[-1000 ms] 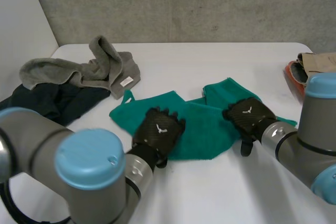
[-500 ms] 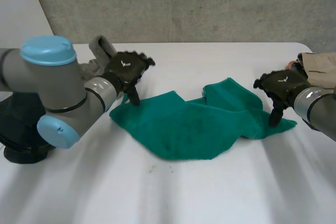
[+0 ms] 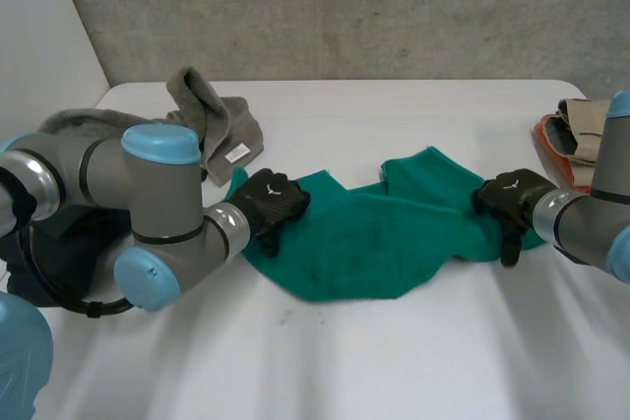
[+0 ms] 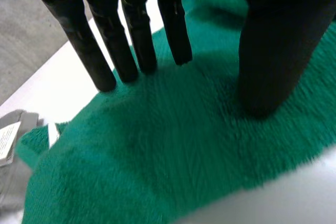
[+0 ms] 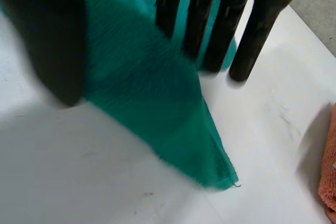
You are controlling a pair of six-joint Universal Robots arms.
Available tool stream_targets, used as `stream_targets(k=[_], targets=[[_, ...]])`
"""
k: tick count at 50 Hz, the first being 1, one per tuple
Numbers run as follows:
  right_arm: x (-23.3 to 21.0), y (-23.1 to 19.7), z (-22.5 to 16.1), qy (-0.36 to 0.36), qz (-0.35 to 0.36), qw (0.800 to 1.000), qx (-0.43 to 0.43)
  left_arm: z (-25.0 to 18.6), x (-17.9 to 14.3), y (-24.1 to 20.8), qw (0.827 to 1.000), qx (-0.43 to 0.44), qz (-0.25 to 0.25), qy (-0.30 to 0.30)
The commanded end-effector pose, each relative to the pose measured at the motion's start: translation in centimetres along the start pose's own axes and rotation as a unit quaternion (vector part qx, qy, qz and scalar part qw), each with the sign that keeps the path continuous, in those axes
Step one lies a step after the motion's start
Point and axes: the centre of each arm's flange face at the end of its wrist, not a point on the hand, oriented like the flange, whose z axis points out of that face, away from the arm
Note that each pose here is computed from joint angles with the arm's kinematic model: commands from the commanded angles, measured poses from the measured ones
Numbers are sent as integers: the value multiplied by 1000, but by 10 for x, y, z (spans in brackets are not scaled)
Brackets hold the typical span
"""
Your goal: Fold the laundry.
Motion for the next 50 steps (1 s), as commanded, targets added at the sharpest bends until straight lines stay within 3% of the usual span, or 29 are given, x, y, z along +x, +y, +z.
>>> stream_targets(k=[1,6,14,22,31,37,46,50], targets=[[6,-4,6,19,-1,1000,24,-6,5,5,999,-37,28,-28],[12,-15,-8,44,-9,997,56,-19,22,17,996,-87,29,-19],[7,-14,-29,42,-14,998,55,-77,27,9,988,-141,33,-46],[-7,-9,-43,17,-18,998,54,-117,35,-16,994,-76,30,-72],[-17,-6,-46,3,-35,998,59,-91,6,-60,988,53,17,-143],[-18,-5,-46,1,-33,998,57,-48,-18,-51,986,59,15,-158],[-16,-2,-45,3,-31,998,54,-13,-3,-15,1000,16,-8,0],[-16,-2,-46,4,-31,998,55,-11,1,-5,999,-7,-20,32]])
